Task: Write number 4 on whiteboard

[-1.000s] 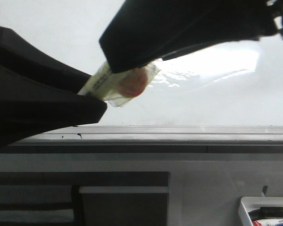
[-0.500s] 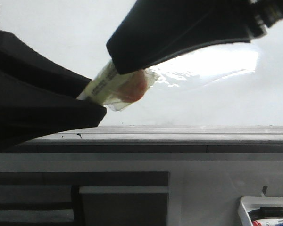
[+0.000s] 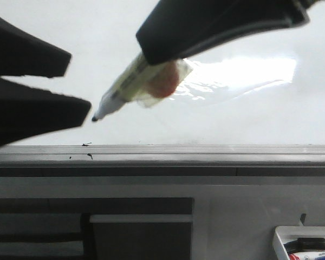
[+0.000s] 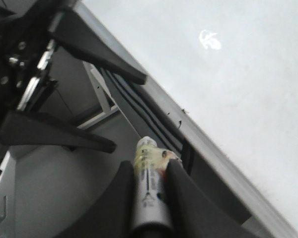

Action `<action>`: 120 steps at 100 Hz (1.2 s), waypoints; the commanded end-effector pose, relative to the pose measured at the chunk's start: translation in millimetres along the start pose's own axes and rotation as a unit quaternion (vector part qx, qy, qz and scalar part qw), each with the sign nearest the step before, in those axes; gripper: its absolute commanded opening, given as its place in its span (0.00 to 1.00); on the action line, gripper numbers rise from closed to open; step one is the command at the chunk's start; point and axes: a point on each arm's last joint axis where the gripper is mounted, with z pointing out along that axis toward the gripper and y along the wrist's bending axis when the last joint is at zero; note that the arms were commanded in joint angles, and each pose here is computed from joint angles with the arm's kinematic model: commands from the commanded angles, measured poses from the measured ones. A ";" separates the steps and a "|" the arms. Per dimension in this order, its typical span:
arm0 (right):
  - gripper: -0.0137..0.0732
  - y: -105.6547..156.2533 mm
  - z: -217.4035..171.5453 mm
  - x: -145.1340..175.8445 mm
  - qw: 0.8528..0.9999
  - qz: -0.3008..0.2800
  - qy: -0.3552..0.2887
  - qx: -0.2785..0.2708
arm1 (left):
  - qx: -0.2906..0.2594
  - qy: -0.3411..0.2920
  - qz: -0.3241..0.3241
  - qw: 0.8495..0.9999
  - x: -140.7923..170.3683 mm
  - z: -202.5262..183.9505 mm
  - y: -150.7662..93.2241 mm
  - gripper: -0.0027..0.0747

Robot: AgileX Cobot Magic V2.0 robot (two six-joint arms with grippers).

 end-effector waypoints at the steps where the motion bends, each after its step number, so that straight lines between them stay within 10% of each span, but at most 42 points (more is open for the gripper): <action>1: 0.09 -8.0 -7.8 -31.7 0.998 0.000 -0.060 0.017 | -0.036 -0.057 -0.046 0.997 -20.4 -15.8 8.9 0.56; 54: 0.09 -61.4 27.0 -88.2 0.990 0.010 -0.091 0.107 | -0.127 -0.082 -0.109 0.982 -24.9 -46.7 29.4 0.51; 120: 0.09 -68.2 42.8 -37.1 0.992 0.062 -0.001 0.106 | -0.127 -0.082 -0.109 0.982 -24.9 -46.7 29.4 0.51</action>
